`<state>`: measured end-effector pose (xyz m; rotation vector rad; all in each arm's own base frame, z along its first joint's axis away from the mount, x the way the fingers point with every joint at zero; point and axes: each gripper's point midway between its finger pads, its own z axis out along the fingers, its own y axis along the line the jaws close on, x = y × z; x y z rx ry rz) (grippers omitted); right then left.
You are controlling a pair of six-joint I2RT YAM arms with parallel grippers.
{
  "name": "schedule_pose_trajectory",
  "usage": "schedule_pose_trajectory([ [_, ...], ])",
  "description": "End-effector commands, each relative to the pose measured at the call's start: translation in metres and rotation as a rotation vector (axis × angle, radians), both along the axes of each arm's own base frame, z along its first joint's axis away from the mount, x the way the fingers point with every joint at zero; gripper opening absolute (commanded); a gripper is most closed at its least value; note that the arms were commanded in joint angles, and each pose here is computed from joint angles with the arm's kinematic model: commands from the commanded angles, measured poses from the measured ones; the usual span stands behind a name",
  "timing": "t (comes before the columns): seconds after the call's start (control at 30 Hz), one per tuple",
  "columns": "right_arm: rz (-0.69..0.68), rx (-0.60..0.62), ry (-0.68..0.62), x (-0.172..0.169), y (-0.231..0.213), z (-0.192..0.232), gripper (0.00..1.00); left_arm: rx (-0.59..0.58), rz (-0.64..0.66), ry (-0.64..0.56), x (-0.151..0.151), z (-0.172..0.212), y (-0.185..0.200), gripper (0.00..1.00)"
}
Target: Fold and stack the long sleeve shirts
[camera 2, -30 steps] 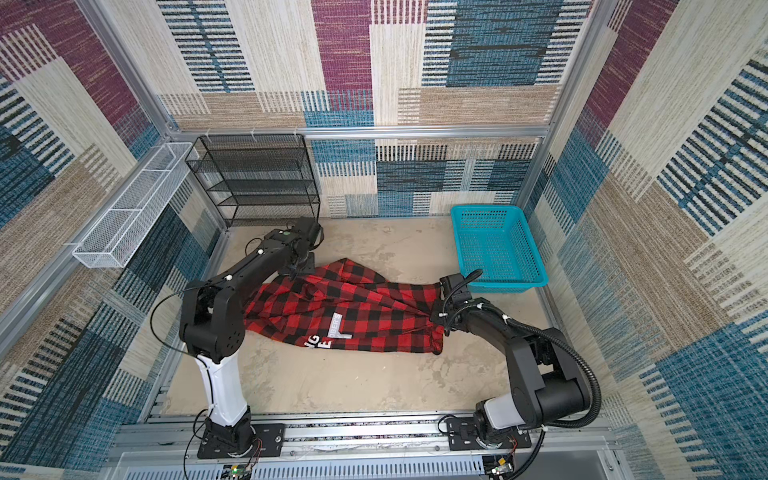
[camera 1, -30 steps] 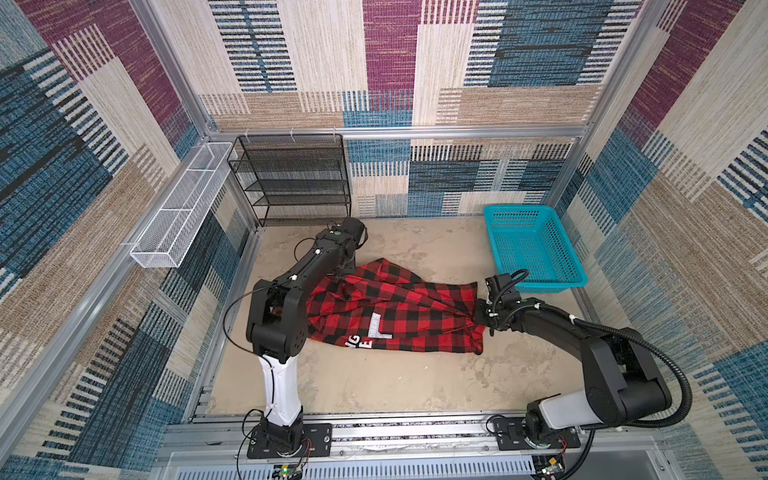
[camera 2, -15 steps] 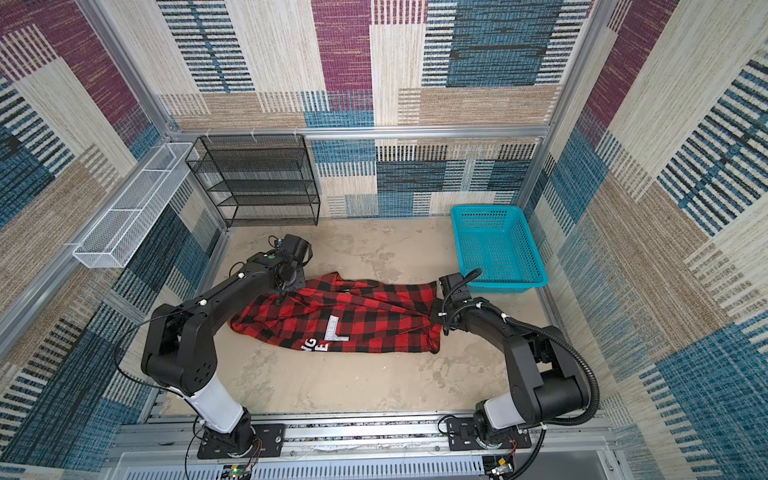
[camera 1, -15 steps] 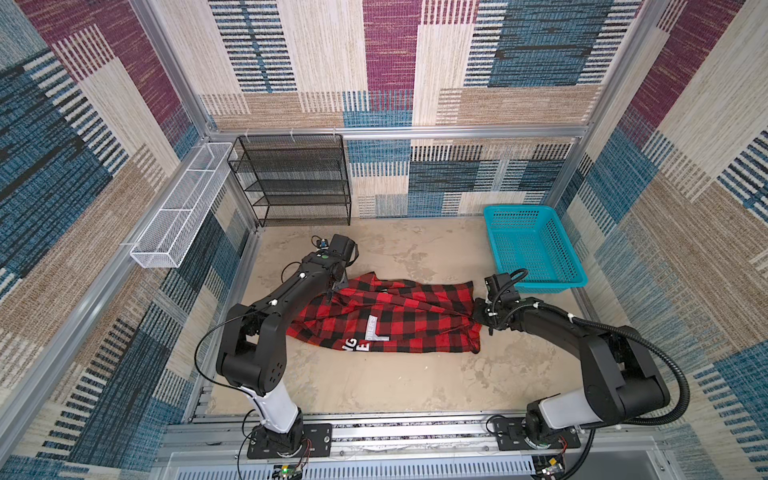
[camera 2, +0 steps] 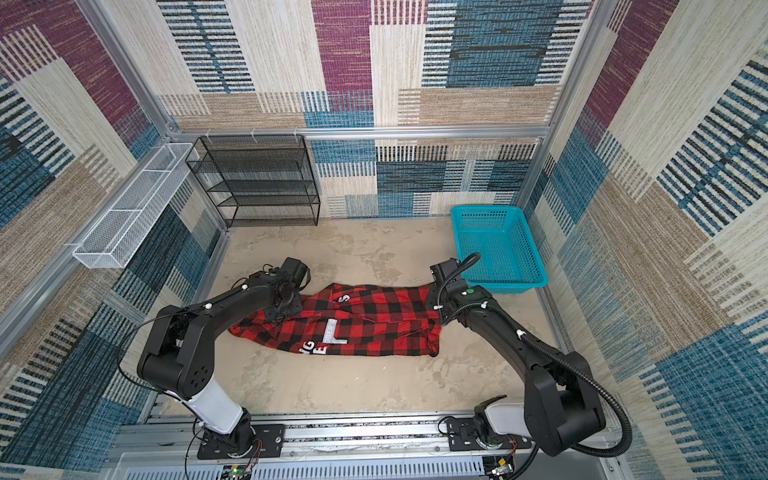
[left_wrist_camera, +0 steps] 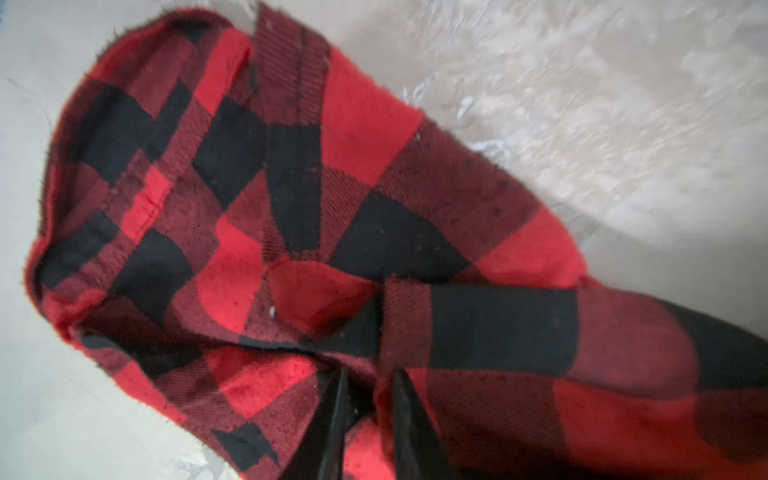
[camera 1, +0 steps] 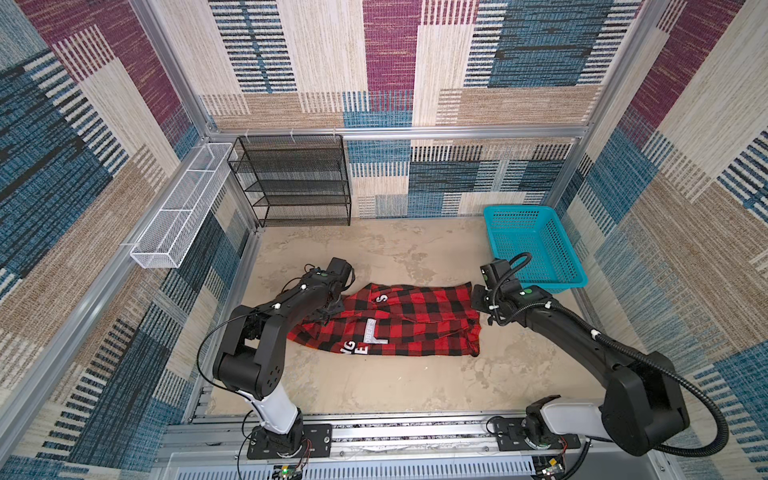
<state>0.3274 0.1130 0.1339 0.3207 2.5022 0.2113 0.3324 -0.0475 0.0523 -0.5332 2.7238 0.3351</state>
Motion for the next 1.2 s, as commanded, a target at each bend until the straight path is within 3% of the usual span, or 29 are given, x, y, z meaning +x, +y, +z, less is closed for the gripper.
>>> schedule_pose_trajectory([
  [0.0, 0.032, 0.029, -0.055, 0.009, 0.035, 0.019, 0.38, -0.049, 0.035, -0.023, -0.002, -0.002, -0.005, 0.24],
  [0.2, 0.333, 0.296, -0.132, 0.047, 0.193, 0.03, 0.38, -0.098, 0.047, -0.051, -0.007, -0.006, -0.009, 0.23],
  [0.37, 0.386, 0.39, -0.152, 0.078, 0.264, 0.024, 0.37, -0.128, 0.043, -0.062, -0.012, -0.011, -0.011, 0.21],
  [0.67, 0.422, 0.486, -0.031, 0.093, 0.316, -0.011, 0.37, -0.159, 0.031, -0.06, -0.017, -0.018, -0.015, 0.18],
  [1.17, 0.346, 0.456, 0.046, 0.075, 0.299, -0.033, 0.43, -0.171, 0.034, -0.063, -0.019, -0.021, -0.016, 0.13],
])
